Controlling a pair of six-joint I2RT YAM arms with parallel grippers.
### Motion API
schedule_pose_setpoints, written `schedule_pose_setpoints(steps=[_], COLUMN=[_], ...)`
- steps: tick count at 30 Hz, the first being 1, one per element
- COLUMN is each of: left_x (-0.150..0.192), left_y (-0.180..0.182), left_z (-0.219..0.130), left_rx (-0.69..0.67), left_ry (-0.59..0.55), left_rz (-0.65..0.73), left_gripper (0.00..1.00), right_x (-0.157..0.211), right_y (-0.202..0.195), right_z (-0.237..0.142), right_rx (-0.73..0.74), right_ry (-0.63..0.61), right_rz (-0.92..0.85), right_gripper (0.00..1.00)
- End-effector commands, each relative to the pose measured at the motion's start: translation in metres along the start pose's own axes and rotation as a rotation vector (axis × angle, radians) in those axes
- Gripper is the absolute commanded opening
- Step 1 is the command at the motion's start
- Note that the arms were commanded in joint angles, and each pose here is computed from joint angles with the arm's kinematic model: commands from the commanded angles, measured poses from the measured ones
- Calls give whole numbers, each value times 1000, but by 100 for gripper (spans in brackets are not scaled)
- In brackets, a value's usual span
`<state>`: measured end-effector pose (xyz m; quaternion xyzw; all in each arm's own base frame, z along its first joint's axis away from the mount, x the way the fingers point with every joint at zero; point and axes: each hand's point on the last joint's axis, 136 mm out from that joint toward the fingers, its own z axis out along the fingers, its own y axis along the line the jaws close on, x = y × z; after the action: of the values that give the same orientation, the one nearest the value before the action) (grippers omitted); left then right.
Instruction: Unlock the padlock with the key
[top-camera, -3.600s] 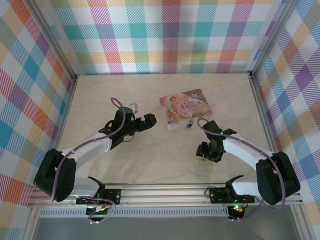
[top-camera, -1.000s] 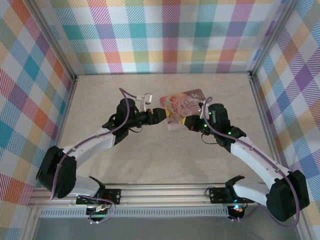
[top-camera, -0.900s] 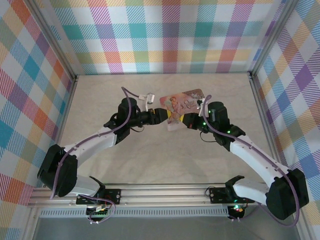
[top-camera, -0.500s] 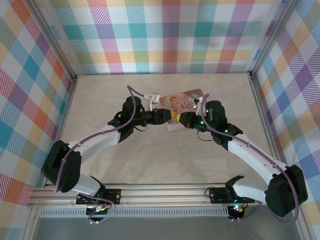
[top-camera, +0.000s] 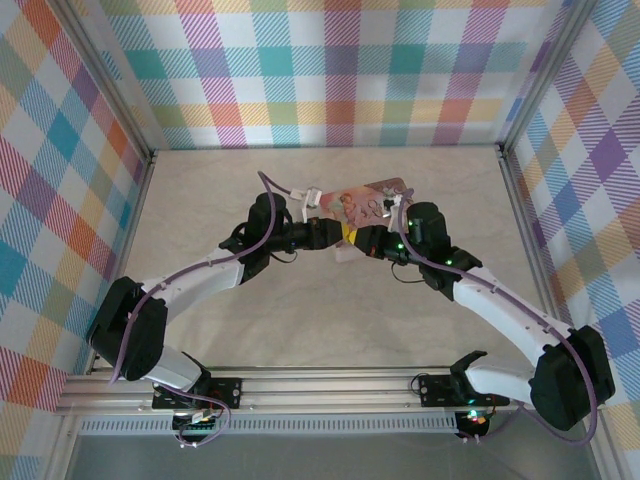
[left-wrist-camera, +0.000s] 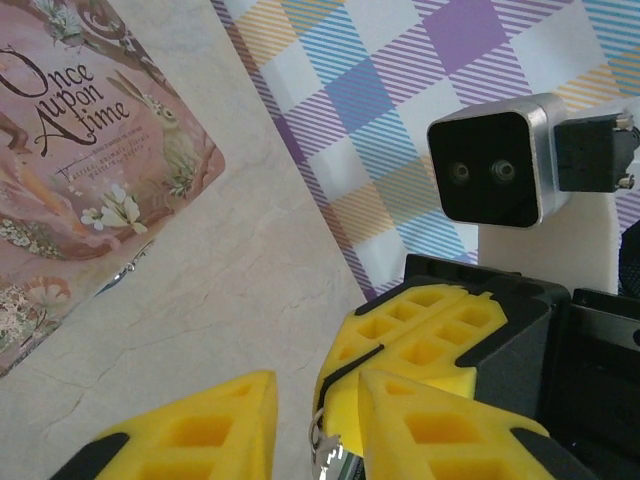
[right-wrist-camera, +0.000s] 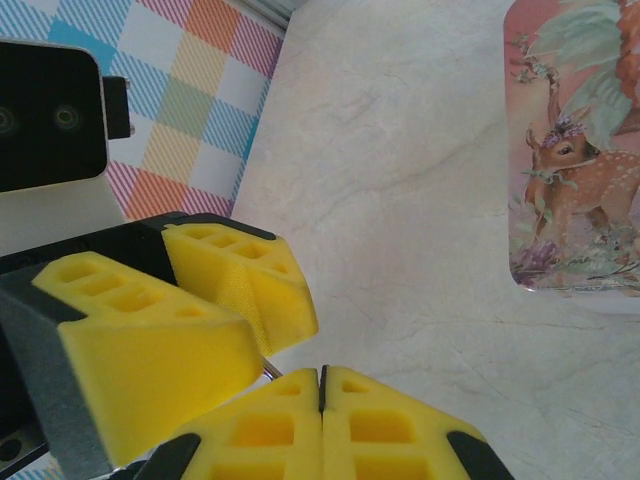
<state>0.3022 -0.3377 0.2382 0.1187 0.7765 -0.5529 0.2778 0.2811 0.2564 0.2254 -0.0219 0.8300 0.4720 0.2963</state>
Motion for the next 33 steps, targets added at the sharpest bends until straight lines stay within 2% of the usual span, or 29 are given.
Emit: schedule_pose_setpoints(steps=[1,6,11,18,21,24,28,33], left_x=[-7,-7,-8,-14,-20,-25,-28,-34], left_y=[-14,-13,-13,-28,-42,-61,-92,-115], left_z=[4,2,0,-16,-28,-36,-47,-57], left_rx=[30,24,12,-12,-2,33,100,138], left_ry=[-10,-16,-25,-40,-47,-36,-18,-8], left_rz=[38,39,43,133,192,259,347,422], left_gripper=[22,9,0,0,0,0,0,0], right_x=[-9,-8,-6,-8,-13,-20,-26,-28], right_y=[19,18,15,9,18,38,73,106], right_z=[0,1,-1,-21,-36,-49,-63,-69], right_rx=[-53,-49,-34,-9,-62,-190,-355,-502], right_ry=[-16,-13,-12,-83,-121,-139,-114,-66], right_rz=[-19,-19,-23,-91,-142,-204,-294,-360], right_gripper=[0,0,0,27,36,41,50,54])
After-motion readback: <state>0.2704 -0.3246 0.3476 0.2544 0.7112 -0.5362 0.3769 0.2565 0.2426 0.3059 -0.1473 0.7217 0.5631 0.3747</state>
